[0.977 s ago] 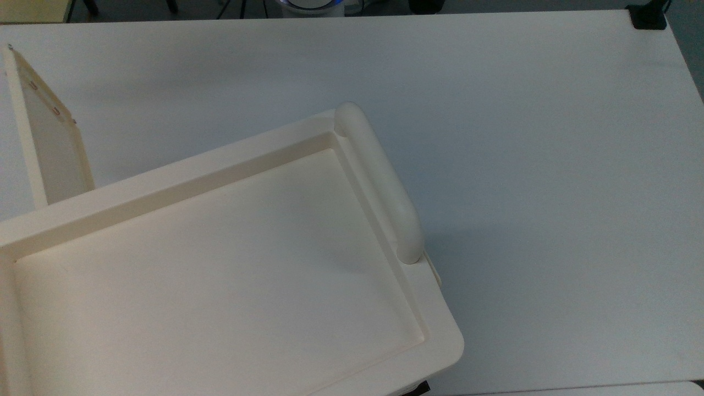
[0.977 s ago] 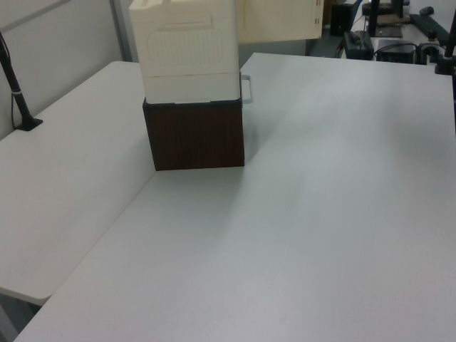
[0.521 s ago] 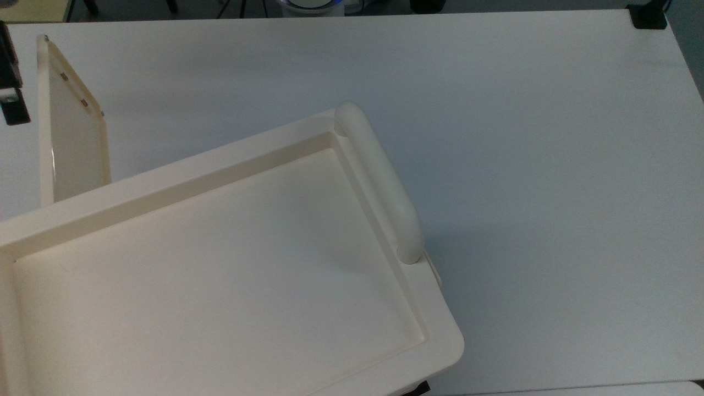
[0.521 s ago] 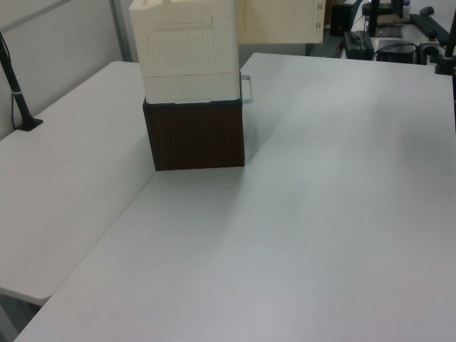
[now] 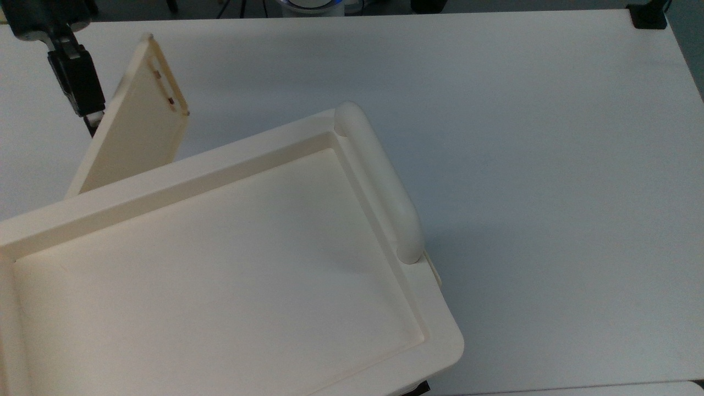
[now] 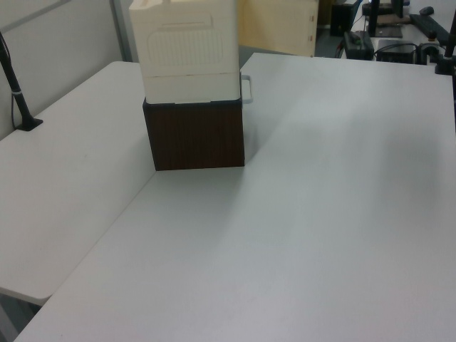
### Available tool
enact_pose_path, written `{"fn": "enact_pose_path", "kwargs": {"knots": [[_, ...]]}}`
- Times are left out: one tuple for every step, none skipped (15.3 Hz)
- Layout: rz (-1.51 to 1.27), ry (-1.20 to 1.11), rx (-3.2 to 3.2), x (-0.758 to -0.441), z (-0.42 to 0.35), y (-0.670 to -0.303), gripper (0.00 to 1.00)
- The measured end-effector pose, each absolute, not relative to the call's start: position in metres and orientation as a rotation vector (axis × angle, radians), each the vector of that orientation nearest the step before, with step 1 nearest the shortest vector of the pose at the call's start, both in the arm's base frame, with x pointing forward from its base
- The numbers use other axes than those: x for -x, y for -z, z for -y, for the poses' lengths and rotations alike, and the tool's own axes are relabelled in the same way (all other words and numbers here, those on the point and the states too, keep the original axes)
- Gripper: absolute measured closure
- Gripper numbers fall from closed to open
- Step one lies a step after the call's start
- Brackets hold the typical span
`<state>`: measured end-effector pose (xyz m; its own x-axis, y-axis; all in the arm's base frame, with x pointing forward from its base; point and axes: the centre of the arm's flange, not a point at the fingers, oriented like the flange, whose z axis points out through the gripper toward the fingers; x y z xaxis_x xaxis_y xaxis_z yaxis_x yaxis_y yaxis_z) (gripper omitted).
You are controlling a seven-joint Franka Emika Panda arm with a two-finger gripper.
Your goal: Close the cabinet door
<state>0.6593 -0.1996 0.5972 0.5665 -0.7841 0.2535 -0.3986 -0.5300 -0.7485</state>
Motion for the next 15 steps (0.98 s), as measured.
{"fn": "enact_pose_path", "kwargs": {"knots": [[-0.921,0.764,2.160,-0.663,0.188,-0.596,0.99],[-0.899,0.751,2.162,-0.667,0.176,-0.595,0.99],[-0.879,0.738,2.166,-0.670,0.164,-0.594,0.99],[-0.861,0.727,2.170,-0.673,0.153,-0.592,0.99],[-0.844,0.717,2.175,-0.676,0.143,-0.590,0.99],[-0.830,0.708,2.179,-0.679,0.133,-0.588,0.99],[-0.822,0.715,2.180,-0.682,0.126,-0.588,0.99],[-0.823,0.742,2.176,-0.685,0.120,-0.588,0.99],[-0.828,0.773,2.170,-0.688,0.116,-0.587,0.99],[-0.836,0.804,2.163,-0.692,0.111,-0.585,0.99],[-0.844,0.830,2.157,-0.696,0.107,-0.581,0.99],[-0.856,0.859,2.148,-0.699,0.105,-0.577,0.99],[-0.869,0.888,2.139,-0.703,0.103,-0.573,0.99],[-0.878,0.906,2.134,-0.705,0.102,-0.570,0.99],[-0.882,0.915,2.131,-0.707,0.101,-0.567,0.99]]}}
